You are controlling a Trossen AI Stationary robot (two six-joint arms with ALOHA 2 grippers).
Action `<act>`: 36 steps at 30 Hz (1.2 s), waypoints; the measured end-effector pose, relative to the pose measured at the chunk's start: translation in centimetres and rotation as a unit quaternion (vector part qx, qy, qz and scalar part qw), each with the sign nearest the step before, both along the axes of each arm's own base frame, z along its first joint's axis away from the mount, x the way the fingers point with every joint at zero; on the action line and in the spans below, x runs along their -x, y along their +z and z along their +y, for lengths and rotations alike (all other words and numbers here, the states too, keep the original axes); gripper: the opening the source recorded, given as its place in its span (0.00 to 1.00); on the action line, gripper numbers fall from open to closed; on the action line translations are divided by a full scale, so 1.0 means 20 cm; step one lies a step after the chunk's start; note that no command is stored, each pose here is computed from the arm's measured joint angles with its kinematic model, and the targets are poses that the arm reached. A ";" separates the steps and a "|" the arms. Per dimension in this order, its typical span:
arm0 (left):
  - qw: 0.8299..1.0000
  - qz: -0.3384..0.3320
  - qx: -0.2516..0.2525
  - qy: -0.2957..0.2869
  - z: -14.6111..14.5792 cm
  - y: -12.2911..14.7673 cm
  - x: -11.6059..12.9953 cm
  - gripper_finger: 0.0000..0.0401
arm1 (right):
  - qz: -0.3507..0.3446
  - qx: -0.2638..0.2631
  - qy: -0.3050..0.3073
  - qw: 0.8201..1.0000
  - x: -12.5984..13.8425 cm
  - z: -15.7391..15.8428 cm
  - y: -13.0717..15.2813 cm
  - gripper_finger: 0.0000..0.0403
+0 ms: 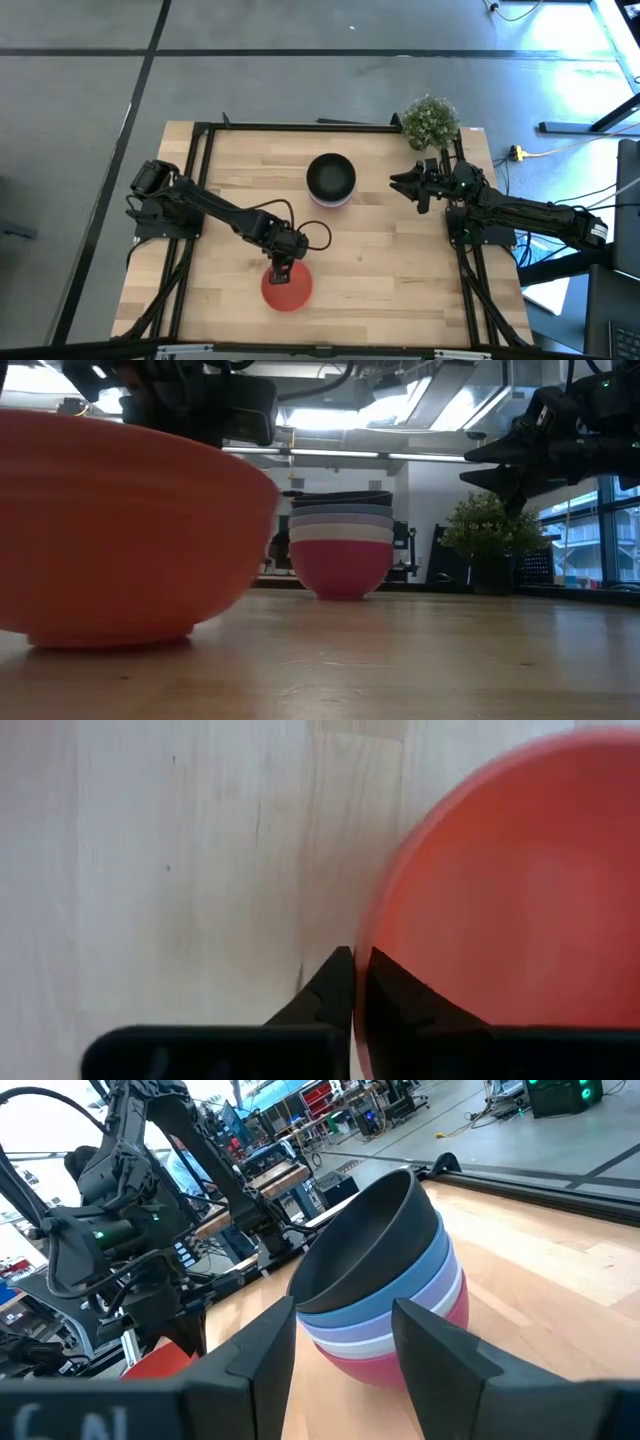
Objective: Nest bowls inside each other
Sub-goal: Stack the orange bowl on top of the black bowl
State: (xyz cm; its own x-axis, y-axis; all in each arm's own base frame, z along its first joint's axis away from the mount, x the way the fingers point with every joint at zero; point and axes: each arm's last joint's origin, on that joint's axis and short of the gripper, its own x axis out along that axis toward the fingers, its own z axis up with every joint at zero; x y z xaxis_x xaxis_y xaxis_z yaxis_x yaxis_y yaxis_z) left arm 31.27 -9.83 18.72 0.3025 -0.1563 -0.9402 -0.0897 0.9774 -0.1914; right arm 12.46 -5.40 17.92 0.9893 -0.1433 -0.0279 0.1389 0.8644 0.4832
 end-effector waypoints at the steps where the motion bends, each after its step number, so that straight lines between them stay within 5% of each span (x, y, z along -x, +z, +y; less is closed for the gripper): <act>1: 1.000 0.000 -0.001 0.001 0.00 0.00 0.00 0.02 | 0.000 0.000 0.000 1.000 0.00 0.00 0.00 0.42; 8: 1.000 -0.006 -0.002 0.007 0.05 0.01 -0.01 0.01 | 0.000 0.000 0.000 1.000 0.00 0.00 0.00 0.42; 16: 0.999 -0.047 -0.009 0.026 0.17 0.18 0.04 0.01 | 0.001 0.000 0.000 1.000 0.00 0.00 0.00 0.42; 26: 0.984 -0.156 -0.037 0.083 0.47 0.53 0.18 0.00 | 0.003 -0.001 0.000 1.000 0.00 0.00 0.00 0.42; 36: 0.963 -0.220 -0.121 0.099 0.86 0.80 0.14 0.00 | 0.002 -0.010 -0.003 1.000 0.00 0.00 0.00 0.42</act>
